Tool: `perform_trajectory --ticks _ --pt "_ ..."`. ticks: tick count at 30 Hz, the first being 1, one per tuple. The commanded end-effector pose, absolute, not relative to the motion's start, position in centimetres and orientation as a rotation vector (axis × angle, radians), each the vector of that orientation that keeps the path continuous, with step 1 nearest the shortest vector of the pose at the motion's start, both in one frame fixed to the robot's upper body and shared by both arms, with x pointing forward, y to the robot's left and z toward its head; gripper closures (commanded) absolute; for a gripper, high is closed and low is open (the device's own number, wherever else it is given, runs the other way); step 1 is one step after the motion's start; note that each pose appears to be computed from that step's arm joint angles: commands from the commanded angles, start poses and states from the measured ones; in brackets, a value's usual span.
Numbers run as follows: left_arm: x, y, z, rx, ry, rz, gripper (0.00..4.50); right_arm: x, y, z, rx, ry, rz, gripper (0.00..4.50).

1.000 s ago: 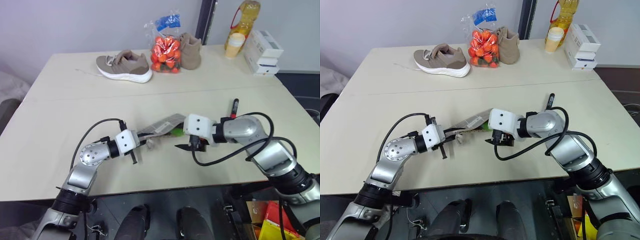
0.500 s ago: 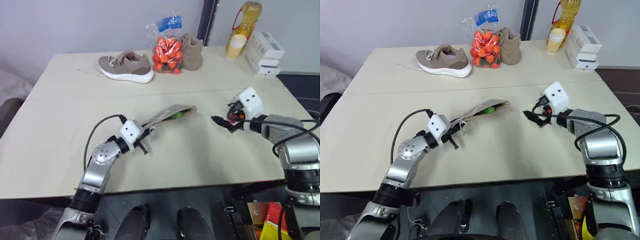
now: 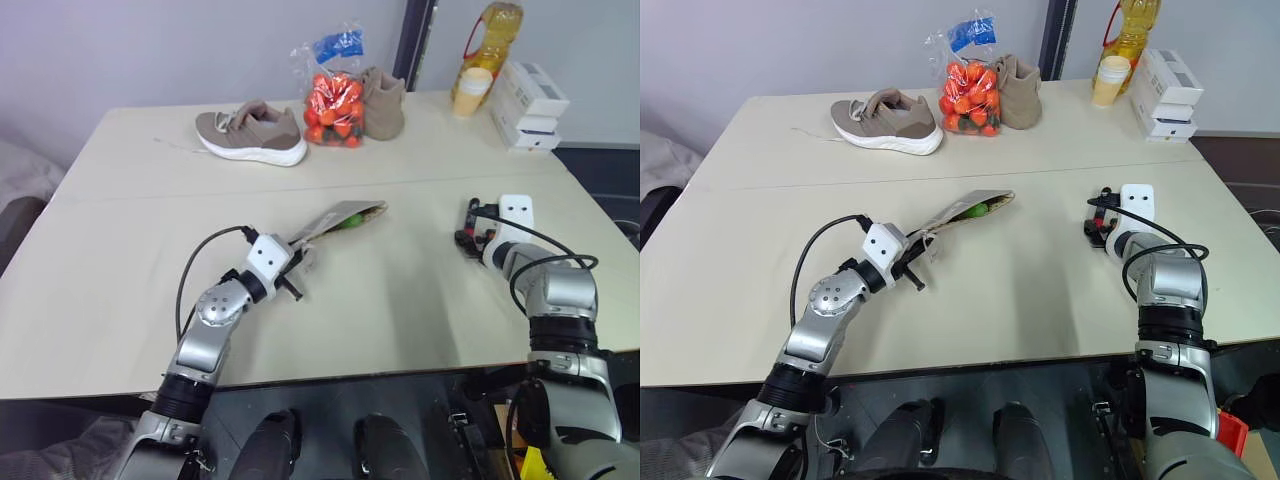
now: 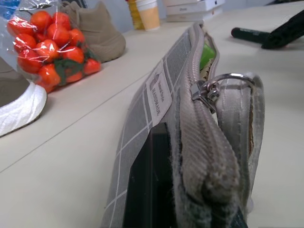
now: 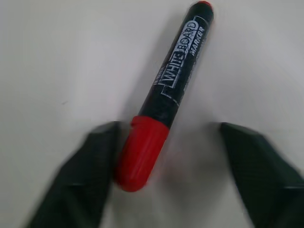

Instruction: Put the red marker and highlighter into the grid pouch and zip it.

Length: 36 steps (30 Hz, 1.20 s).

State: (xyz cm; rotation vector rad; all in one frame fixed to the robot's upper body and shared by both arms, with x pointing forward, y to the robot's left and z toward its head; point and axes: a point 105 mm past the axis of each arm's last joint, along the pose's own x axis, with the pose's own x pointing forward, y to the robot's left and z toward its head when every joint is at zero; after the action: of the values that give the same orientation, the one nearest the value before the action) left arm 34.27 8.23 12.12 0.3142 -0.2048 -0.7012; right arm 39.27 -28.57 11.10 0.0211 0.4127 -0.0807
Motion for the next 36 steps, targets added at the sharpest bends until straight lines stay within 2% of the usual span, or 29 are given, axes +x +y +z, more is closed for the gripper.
perform_trajectory --ticks 1,2,4,7,9,11,17,25,36 --pt "34.3 8.8 12.5 0.326 -0.218 -0.687 4.50 39.7 -28.4 12.6 0.027 0.357 -0.067 2.86" --pt "34.3 8.8 12.5 0.327 -0.217 -0.687 4.50 39.7 -28.2 12.8 0.021 0.350 -0.058 3.49" --pt "34.5 9.0 12.6 0.327 -0.215 -0.688 4.50 39.5 -26.7 14.1 -0.113 0.302 0.050 4.18" --pt "34.8 9.4 12.8 0.331 -0.215 -0.691 4.50 38.4 -23.3 15.6 -0.447 0.231 0.295 4.18" --pt "34.9 9.7 12.9 0.336 -0.216 -0.691 4.50 37.7 -22.2 16.0 -0.542 0.201 0.384 4.18" --pt "35.2 10.1 13.1 0.348 -0.218 -0.692 4.50 36.3 -20.3 16.9 -0.608 0.151 0.521 4.18" --pt "35.5 10.6 13.5 0.370 -0.228 -0.711 4.50 33.3 -17.3 18.3 -0.655 0.103 0.760 4.18" --pt "35.5 10.1 13.7 0.375 -0.245 -0.741 4.50 32.2 -16.3 17.9 -0.677 0.121 0.835 4.18" --pt "35.0 9.2 13.6 0.368 -0.252 -0.774 4.50 32.4 -15.2 17.7 -0.699 0.120 0.864 4.18"
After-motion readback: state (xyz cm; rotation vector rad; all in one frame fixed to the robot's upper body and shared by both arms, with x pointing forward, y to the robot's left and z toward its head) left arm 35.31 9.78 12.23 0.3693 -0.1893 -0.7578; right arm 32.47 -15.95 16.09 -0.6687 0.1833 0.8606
